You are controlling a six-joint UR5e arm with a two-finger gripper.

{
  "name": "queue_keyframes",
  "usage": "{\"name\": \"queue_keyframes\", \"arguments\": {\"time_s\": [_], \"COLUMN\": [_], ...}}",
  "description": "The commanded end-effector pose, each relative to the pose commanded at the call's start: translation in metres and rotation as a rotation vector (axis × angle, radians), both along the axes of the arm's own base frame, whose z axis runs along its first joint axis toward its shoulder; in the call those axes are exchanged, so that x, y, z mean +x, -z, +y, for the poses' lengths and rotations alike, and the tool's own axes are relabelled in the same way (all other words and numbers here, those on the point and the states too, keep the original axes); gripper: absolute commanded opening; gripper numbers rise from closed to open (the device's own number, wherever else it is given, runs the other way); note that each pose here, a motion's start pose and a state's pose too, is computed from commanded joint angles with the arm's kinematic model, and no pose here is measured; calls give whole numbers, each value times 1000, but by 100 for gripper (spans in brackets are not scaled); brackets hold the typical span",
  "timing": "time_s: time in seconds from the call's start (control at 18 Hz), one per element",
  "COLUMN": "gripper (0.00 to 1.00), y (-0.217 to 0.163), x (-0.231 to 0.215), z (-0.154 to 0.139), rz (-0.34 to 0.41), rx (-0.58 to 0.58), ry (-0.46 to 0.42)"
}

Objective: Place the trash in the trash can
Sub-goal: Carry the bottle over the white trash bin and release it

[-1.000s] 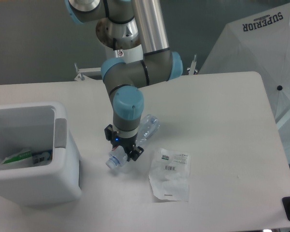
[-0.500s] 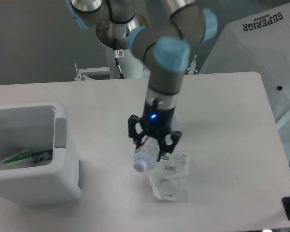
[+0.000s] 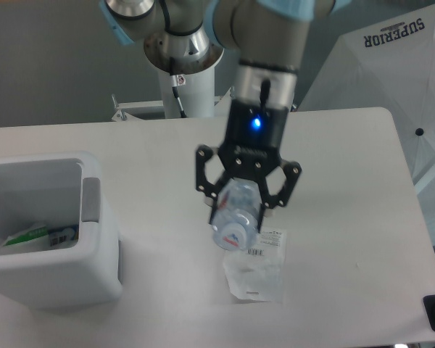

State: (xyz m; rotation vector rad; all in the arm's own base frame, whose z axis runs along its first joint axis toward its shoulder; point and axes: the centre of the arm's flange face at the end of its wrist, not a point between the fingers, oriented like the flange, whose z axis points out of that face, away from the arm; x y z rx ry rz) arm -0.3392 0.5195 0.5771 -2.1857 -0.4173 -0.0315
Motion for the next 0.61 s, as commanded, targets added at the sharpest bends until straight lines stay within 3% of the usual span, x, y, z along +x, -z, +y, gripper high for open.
{"name": "queue_keyframes", "arguments": {"time_s": [0.61], "gripper": [67], "y": [-39], "x": [115], "z": [49], "rz": [-53], "rx": [61], "ry": [121]}}
